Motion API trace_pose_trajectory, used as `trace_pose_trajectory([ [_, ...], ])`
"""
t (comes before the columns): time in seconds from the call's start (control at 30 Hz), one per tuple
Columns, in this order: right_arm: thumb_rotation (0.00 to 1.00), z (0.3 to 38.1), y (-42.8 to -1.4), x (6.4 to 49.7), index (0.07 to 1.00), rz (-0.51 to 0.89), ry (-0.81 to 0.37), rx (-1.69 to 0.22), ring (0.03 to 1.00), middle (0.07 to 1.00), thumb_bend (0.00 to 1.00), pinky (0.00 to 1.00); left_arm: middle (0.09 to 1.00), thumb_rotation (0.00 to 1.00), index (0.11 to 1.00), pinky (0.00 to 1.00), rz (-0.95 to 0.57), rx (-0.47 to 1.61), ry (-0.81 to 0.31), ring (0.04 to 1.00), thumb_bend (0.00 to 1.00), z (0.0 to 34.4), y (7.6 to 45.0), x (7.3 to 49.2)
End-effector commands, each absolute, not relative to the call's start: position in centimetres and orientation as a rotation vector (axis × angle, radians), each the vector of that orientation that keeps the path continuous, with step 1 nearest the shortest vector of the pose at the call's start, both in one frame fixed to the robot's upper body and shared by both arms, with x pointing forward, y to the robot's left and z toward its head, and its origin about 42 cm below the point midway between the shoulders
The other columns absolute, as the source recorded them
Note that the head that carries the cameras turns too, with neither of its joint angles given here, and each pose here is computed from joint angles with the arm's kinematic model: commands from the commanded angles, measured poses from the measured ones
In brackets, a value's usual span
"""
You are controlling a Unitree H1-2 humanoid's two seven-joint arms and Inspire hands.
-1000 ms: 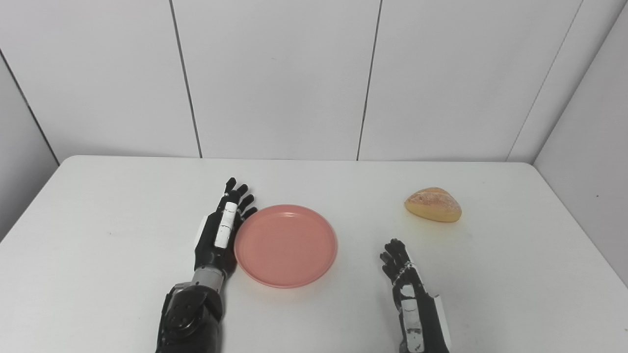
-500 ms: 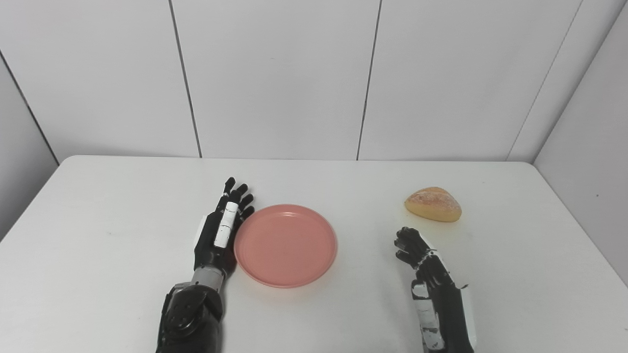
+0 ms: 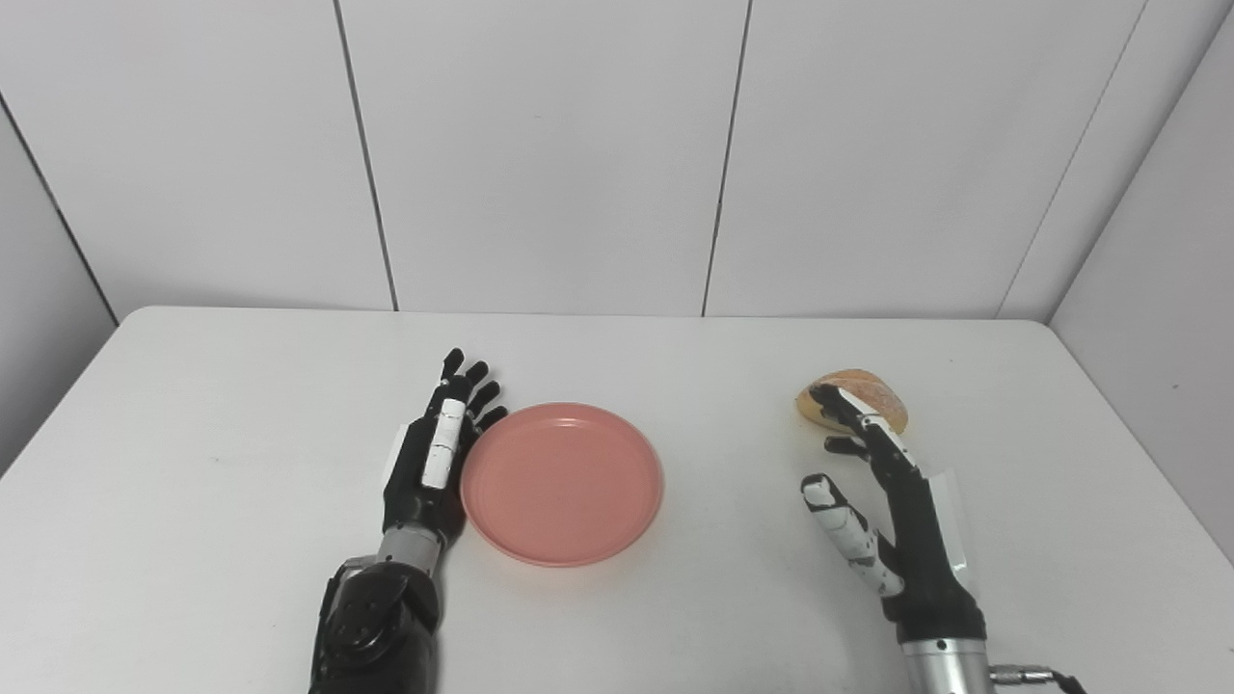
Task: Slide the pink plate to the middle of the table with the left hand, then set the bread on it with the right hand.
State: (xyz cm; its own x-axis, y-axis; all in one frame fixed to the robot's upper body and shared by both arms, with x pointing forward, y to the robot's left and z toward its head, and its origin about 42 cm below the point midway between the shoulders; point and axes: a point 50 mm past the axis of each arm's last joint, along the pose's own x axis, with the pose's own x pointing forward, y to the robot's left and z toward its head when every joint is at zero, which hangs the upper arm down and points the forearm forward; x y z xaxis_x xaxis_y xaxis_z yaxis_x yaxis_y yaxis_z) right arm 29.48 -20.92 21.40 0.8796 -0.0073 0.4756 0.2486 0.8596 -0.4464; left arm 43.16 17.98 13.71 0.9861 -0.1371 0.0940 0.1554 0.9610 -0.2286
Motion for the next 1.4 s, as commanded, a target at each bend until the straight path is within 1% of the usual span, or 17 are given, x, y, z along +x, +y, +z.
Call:
trace_pose_trajectory([
  [0.0,0.96,23.4,-21.3,30.2,0.759,-0.161,-0.541,-0.570,0.805,0.802,0.70,0.76,0.960,0.82,1.000,0.86,-0.142,-0.235,-0.030,0.930,1.00,12.2,17.9,42.8],
  [0.17,0.94,24.7,-22.1,31.5,0.749,-0.172,-0.580,-0.667,0.822,0.799,0.73,0.78,0.957,0.86,1.000,0.86,-0.143,-0.242,-0.034,0.929,0.97,11.9,18.0,42.9],
  [0.27,0.95,26.0,-22.6,32.3,0.756,-0.192,-0.625,-0.751,0.830,0.791,0.76,0.77,0.960,0.86,1.000,0.90,-0.146,-0.260,-0.022,0.938,0.94,11.6,17.9,42.8],
  [0.33,0.95,26.6,-22.8,32.8,0.761,-0.202,-0.627,-0.787,0.824,0.796,0.77,0.75,0.957,0.85,1.000,0.90,-0.144,-0.267,-0.018,0.936,0.94,11.5,17.8,42.8],
  [0.37,0.93,26.9,-23.1,33.2,0.763,-0.202,-0.615,-0.812,0.811,0.793,0.76,0.74,0.957,0.85,1.000,0.90,-0.146,-0.272,-0.018,0.936,0.94,11.5,17.7,42.8],
  [0.4,0.88,27.2,-23.3,33.5,0.766,-0.202,-0.606,-0.827,0.779,0.780,0.74,0.70,0.959,0.85,1.000,0.90,-0.149,-0.275,-0.018,0.937,0.92,11.5,17.6,42.7],
  [0.43,0.87,27.6,-23.7,34.1,0.766,-0.200,-0.586,-0.862,0.775,0.779,0.74,0.70,0.959,0.86,1.000,0.91,-0.155,-0.277,-0.019,0.937,0.92,11.5,17.6,42.7],
  [0.47,0.82,27.8,-23.9,34.5,0.767,-0.200,-0.571,-0.886,0.761,0.770,0.73,0.68,0.963,0.86,1.000,0.91,-0.159,-0.277,-0.021,0.941,0.90,11.5,17.5,42.7],
  [0.5,0.81,28.2,-24.2,35.1,0.768,-0.204,-0.559,-0.926,0.758,0.768,0.73,0.68,0.964,0.87,1.000,0.92,-0.163,-0.270,-0.023,0.942,0.90,11.4,17.6,42.7],
  [0.6,0.77,28.8,-24.8,36.3,0.761,-0.212,-0.543,-1.013,0.775,0.767,0.74,0.71,0.963,0.88,1.000,0.89,-0.167,-0.260,-0.023,0.940,0.90,11.4,17.8,42.7],
  [0.73,0.76,29.2,-25.4,37.7,0.761,-0.219,-0.529,-1.123,0.795,0.773,0.74,0.74,0.963,0.88,1.000,0.89,-0.167,-0.266,-0.024,0.940,0.90,11.4,18.2,42.7],
  [0.8,0.77,29.4,-25.9,38.6,0.759,-0.231,-0.514,-1.197,0.809,0.775,0.75,0.82,0.961,0.88,1.000,0.91,-0.165,-0.271,-0.026,0.940,0.89,11.5,18.4,42.7],
  [0.9,0.77,29.3,-26.7,39.7,0.753,-0.245,-0.500,-1.257,0.808,0.768,0.76,0.85,0.963,0.87,1.000,0.93,-0.166,-0.277,-0.021,0.939,0.88,11.4,18.5,42.7],
  [1.03,0.74,28.9,-28.0,41.7,0.741,-0.259,-0.457,-1.306,0.763,0.748,0.76,0.74,0.969,0.86,1.000,0.94,-0.169,-0.287,-0.018,0.944,0.88,11.5,18.5,42.8],
  [1.07,0.74,28.7,-28.3,42.0,0.740,-0.261,-0.448,-1.312,0.738,0.741,0.76,0.68,0.970,0.86,1.000,0.94,-0.170,-0.288,-0.018,0.945,0.88,11.4,18.5,42.8],
  [1.13,0.73,28.5,-28.8,42.8,0.738,-0.260,-0.419,-1.327,0.706,0.730,0.76,0.62,0.971,0.85,1.000,0.94,-0.172,-0.289,-0.020,0.945,0.88,11.4,18.5,42.8],
  [1.37,0.77,27.3,-30.2,44.9,0.750,-0.244,-0.300,-1.341,0.697,0.744,0.78,0.57,0.965,0.84,1.000,0.91,-0.174,-0.287,-0.018,0.940,0.90,11.4,18.4,42.7],
])
